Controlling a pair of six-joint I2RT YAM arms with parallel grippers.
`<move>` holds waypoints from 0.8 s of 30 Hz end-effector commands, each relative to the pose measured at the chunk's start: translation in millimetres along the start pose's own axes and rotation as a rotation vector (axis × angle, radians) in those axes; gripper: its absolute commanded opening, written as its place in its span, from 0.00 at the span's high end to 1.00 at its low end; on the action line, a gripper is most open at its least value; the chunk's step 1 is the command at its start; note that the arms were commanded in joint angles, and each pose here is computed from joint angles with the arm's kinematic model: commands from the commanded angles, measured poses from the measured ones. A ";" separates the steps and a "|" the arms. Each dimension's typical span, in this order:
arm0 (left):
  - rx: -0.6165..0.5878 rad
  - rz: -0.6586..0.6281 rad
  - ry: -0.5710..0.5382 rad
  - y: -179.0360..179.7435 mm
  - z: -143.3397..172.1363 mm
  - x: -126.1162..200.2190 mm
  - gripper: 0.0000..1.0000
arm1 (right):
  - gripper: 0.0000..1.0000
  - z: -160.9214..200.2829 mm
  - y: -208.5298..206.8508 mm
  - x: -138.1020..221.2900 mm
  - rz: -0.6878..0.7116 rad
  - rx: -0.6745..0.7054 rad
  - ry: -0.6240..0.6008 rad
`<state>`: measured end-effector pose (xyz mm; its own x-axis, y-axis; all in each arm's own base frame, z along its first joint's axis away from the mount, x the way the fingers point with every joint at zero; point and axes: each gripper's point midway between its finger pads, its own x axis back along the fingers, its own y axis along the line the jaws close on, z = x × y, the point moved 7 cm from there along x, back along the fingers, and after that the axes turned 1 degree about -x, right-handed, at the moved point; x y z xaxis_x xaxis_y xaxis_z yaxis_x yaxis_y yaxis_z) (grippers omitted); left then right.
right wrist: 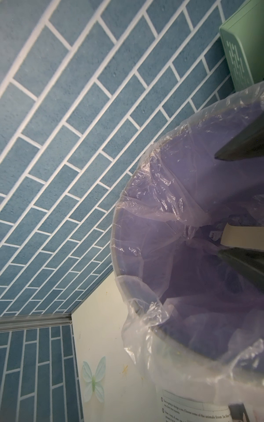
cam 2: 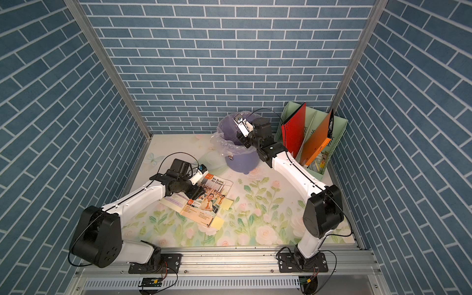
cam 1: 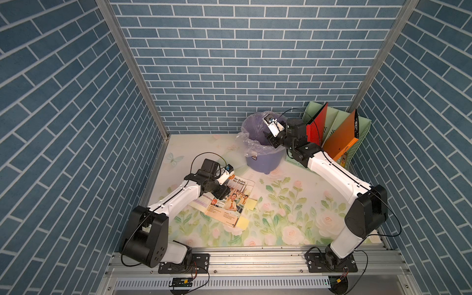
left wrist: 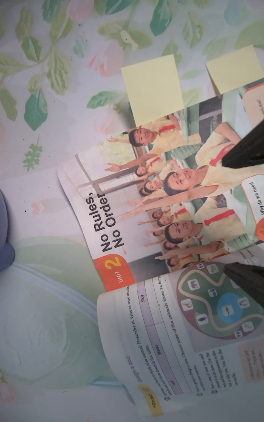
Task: Peel off the used sticky note
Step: Place the note in the trash bin, then turn the page of the book at the center of the board.
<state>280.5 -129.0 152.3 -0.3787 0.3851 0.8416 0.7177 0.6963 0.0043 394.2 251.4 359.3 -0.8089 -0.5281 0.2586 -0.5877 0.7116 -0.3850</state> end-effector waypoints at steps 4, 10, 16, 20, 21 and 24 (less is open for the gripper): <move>0.009 -0.010 0.025 2.6 5.0 -1.7 0.29 | 0.33 -53.8 3.4 86.3 0.003 -0.080 -0.211; 0.013 -0.030 0.035 6.0 8.5 -2.0 0.29 | 0.33 1.1 67.2 140.0 -0.112 -0.243 -0.135; 0.046 -0.071 0.032 20.1 12.5 7.2 0.29 | 0.38 75.0 130.1 147.9 -0.250 -0.679 0.071; 0.070 -0.122 0.038 35.4 23.6 14.6 0.29 | 0.39 101.7 178.0 144.0 -0.342 -0.931 0.159; 0.081 -0.132 0.040 39.6 26.9 16.4 0.29 | 0.39 104.8 189.6 142.8 -0.365 -0.971 0.181; 0.106 -0.159 0.047 51.3 35.1 19.9 0.29 | 0.39 115.5 216.5 136.1 -0.414 -1.076 0.253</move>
<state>293.9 -77.4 154.8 -0.4608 0.2702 0.8454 0.5979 0.7984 0.0707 162.2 263.0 201.7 -0.4717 -0.7362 0.4853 -0.5665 0.6748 0.4730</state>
